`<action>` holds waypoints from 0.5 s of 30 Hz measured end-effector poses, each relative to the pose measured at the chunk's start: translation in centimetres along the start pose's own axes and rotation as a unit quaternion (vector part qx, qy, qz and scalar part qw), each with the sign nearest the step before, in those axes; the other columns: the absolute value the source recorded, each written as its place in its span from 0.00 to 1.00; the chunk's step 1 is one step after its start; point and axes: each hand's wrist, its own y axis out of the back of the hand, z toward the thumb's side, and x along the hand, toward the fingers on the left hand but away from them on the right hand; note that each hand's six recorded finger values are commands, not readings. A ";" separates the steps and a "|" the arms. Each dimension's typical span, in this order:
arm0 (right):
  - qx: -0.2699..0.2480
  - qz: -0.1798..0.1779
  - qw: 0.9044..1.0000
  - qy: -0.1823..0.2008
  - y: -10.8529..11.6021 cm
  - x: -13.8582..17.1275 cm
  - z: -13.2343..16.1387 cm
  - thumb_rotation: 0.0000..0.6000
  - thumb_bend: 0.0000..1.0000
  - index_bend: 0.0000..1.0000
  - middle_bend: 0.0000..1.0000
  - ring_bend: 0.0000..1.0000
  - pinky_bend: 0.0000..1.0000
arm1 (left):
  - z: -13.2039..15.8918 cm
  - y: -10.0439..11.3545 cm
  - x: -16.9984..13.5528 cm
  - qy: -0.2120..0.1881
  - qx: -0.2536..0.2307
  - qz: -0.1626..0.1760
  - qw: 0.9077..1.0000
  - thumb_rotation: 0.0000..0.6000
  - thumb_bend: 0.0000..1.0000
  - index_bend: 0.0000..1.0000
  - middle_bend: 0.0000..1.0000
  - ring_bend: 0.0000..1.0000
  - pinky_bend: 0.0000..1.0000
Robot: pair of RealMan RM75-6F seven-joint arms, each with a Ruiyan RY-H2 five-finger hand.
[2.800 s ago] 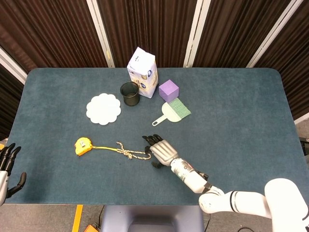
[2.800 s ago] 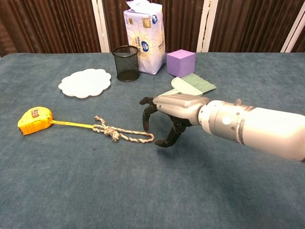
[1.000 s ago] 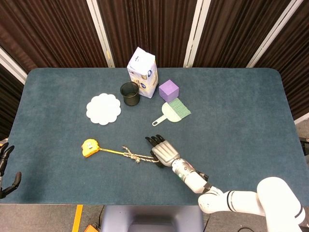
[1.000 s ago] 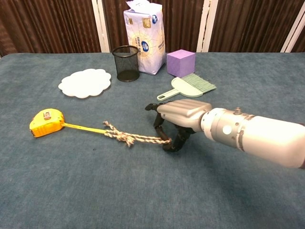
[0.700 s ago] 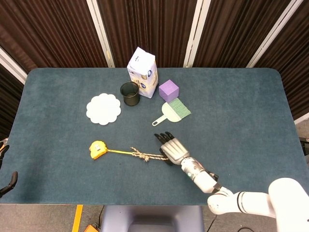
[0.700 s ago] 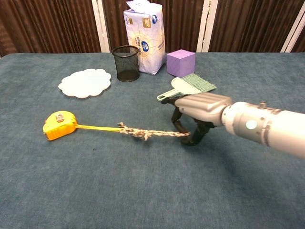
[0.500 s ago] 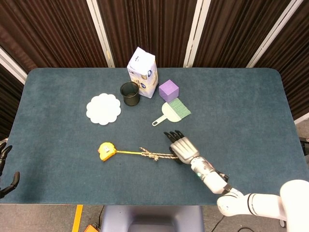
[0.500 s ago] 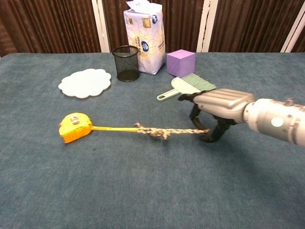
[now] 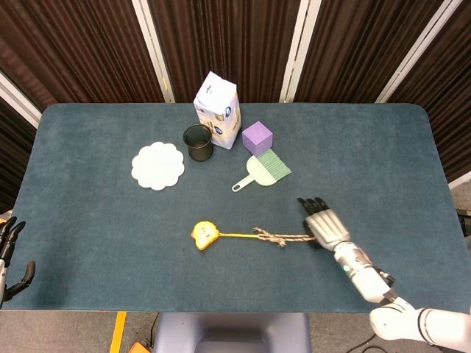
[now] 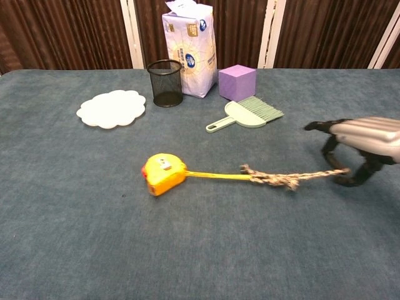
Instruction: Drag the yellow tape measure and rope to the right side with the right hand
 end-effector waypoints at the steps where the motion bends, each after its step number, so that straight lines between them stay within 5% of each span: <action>1: -0.006 0.001 1.000 -0.013 -0.3 0.5 -1.3 1.00 0.44 0.82 0.01 0.00 0.00 | 0.0 0.0 0.0 0.000 0.000 0.001 1.000 1.00 0.47 0.05 0.00 0.00 0.07; 15: -0.048 -0.020 0.986 -0.159 -1.7 6.5 -14.5 1.00 0.44 0.83 0.01 0.00 0.00 | 0.3 -0.3 0.0 -0.002 0.003 -0.004 1.000 1.00 0.47 0.05 0.00 0.00 0.07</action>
